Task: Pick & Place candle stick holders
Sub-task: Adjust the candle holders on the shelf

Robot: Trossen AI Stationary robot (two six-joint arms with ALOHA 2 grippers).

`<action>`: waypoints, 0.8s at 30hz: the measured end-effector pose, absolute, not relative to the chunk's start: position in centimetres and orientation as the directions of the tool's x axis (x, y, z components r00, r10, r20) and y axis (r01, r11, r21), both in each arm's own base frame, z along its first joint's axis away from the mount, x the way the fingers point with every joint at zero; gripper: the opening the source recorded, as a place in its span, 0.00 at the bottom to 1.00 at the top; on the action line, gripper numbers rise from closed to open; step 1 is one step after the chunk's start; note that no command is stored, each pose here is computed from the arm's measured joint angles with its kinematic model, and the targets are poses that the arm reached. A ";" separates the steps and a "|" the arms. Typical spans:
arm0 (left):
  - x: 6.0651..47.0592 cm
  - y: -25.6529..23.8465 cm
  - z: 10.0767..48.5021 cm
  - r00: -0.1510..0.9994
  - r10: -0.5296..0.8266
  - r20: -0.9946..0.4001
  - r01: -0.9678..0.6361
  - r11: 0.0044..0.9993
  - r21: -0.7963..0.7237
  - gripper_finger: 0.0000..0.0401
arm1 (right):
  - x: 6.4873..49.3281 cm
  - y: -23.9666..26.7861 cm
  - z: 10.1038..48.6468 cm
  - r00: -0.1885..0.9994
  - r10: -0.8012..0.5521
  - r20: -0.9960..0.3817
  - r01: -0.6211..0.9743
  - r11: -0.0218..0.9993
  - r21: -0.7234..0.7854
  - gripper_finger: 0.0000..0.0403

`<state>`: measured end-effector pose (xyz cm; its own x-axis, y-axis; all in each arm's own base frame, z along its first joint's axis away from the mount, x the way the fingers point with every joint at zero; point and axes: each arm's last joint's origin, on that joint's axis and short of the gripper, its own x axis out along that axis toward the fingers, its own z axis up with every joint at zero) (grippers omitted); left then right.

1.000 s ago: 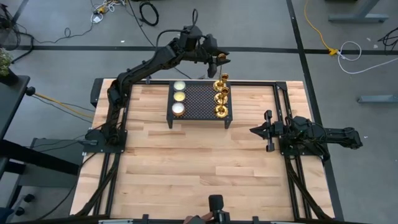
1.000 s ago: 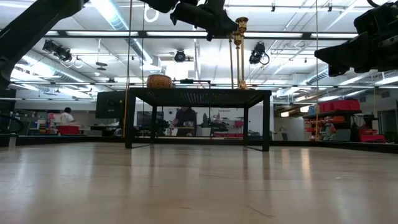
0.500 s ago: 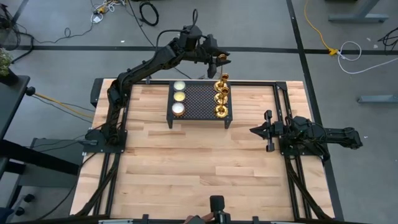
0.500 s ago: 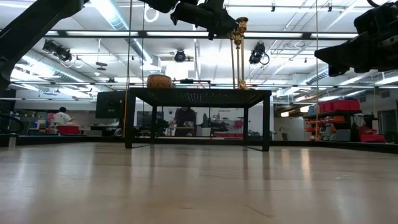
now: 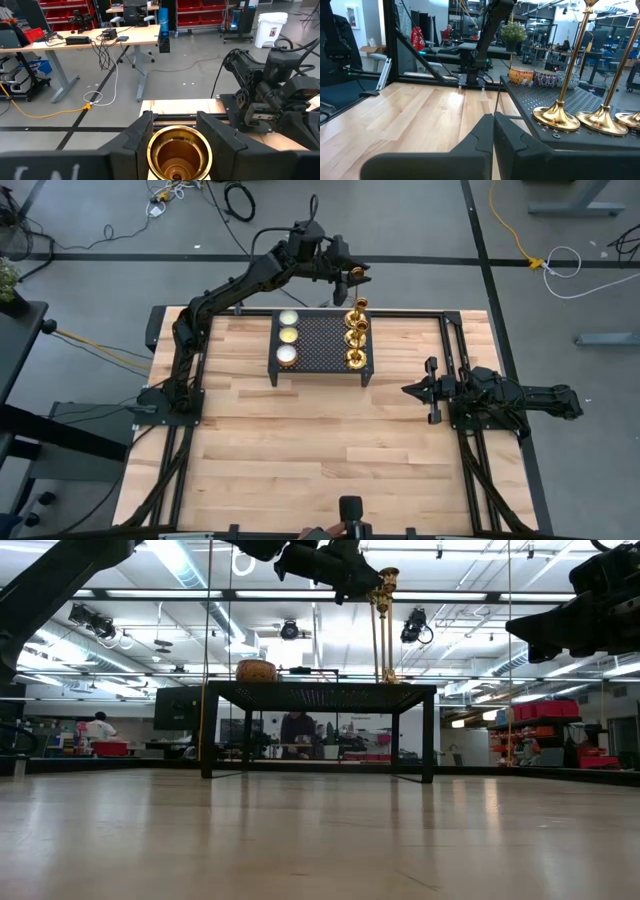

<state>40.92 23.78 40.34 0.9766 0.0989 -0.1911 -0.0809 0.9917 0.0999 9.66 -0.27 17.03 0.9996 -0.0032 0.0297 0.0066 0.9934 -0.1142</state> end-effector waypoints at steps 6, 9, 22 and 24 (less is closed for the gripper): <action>40.9 23.8 40.4 0.977 0.098 -0.190 -0.080 0.992 0.100 0.42 | 9.7 -0.3 17.0 1.000 -0.003 0.030 0.006 0.993 -0.115 0.03; 40.9 23.8 40.3 0.977 0.098 -0.190 -0.080 0.992 0.100 0.42 | 9.7 -0.3 17.0 1.000 -0.003 0.030 0.007 0.993 -0.114 0.03; 40.9 23.8 40.3 0.977 0.098 -0.191 -0.080 0.992 0.101 0.42 | 9.7 -0.3 17.0 1.000 -0.003 0.030 0.007 0.993 -0.114 0.03; 40.9 23.8 40.3 0.977 0.098 -0.192 -0.080 0.992 0.100 0.44 | 9.7 -0.3 17.0 1.000 -0.003 0.030 0.007 0.993 -0.114 0.03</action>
<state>40.95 23.77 40.30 0.9765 0.0981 -0.1918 -0.0799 0.9917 0.1005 9.66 -0.27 17.03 0.9996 -0.0033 0.0298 0.0067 0.9934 -0.1142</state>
